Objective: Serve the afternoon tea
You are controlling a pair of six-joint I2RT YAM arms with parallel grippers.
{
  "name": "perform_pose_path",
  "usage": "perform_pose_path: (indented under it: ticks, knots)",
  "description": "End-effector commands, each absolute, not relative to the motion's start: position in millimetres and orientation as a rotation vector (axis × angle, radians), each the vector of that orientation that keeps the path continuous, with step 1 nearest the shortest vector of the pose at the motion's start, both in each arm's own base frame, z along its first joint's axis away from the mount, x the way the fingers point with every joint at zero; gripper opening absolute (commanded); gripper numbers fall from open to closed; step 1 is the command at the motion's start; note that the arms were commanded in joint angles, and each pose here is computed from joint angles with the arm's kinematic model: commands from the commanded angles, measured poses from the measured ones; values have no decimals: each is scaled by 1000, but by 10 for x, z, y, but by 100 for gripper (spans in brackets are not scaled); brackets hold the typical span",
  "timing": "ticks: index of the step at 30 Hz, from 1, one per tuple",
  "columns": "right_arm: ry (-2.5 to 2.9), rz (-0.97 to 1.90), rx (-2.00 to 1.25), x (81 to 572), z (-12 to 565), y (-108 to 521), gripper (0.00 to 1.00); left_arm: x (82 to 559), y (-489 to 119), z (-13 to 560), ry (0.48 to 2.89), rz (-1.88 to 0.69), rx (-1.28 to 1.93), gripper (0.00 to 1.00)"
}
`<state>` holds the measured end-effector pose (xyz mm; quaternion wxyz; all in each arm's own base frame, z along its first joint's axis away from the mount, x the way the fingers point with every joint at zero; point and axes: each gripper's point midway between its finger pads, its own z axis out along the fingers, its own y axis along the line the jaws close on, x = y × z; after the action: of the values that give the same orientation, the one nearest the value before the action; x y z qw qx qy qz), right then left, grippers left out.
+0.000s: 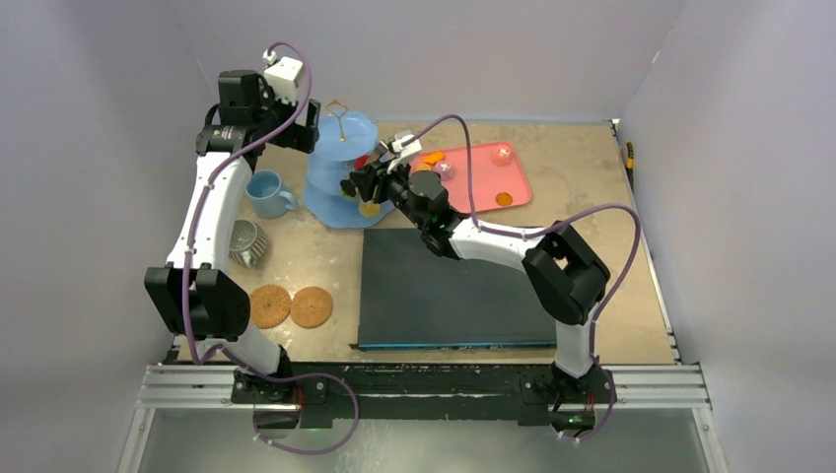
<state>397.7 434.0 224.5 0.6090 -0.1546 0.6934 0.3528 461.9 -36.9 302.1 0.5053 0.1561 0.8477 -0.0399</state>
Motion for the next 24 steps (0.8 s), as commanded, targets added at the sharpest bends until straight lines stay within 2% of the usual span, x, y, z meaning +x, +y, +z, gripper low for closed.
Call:
perform_pose_path:
  ticks: [1, 17, 24]
  knots:
    - [1444, 876, -277, 4057, 2837, 4429, 45, 4582, -318, 3298, 1969, -70, 379, 99]
    - [1433, 811, -215, 4320, 2550, 4531, 47, 4565, -326, 3276, 1972, -83, 382, 99]
    - [1424, 810, -212, 4303, 2580, 4528, 56, 4564, -331, 3265, 1976, -88, 380, 99]
